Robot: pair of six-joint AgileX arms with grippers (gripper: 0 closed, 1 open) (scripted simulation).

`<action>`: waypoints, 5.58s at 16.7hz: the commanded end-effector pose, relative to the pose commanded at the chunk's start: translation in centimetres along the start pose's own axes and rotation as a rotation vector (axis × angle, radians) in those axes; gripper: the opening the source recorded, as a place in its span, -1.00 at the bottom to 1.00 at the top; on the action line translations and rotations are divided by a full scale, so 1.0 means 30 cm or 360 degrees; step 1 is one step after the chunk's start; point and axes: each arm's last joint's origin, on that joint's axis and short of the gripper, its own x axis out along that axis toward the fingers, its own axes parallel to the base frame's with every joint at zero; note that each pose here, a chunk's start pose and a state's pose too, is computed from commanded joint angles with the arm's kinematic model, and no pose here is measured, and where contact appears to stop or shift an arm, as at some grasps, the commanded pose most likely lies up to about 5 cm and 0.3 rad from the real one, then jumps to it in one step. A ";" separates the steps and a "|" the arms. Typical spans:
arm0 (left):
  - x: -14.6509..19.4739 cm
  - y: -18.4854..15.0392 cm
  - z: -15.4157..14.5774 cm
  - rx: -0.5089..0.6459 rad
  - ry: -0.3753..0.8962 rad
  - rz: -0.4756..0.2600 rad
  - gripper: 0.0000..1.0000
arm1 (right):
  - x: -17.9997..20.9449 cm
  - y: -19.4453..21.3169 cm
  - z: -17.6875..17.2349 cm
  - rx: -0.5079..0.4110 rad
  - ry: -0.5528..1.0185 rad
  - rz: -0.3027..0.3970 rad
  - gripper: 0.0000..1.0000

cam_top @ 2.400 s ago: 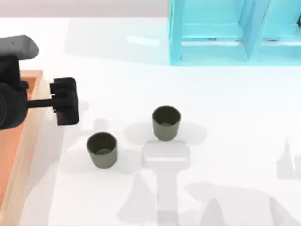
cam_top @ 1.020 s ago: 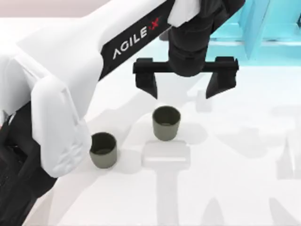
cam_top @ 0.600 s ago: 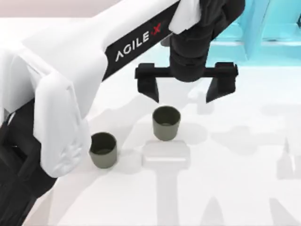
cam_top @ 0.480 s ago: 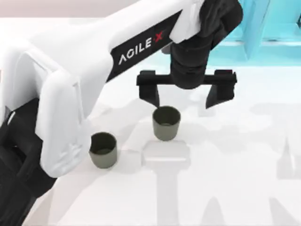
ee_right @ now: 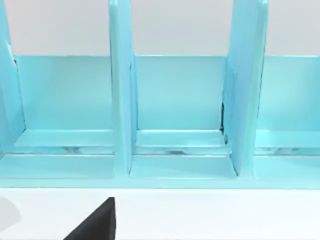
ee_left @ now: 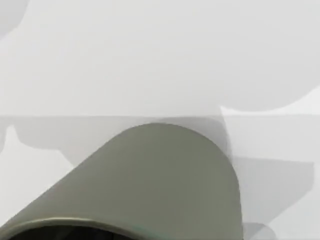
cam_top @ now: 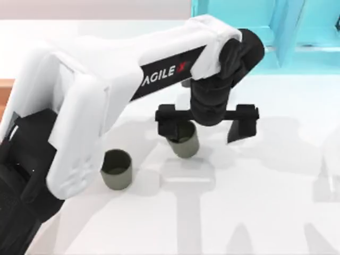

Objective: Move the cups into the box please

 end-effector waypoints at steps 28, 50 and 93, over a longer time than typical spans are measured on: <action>-0.038 0.041 0.006 0.0016 0.0017 0.0014 -1.00 | 0.000 0.000 0.000 0.0000 0.0000 0.0000 1.00; -0.454 0.842 -0.016 0.0002 0.0048 -0.0022 -1.00 | 0.000 0.000 0.000 0.0000 0.0000 0.0000 1.00; -0.308 1.363 -0.478 -0.0009 0.0041 -0.0089 0.21 | 0.000 0.000 0.000 0.0000 0.0000 0.0000 1.00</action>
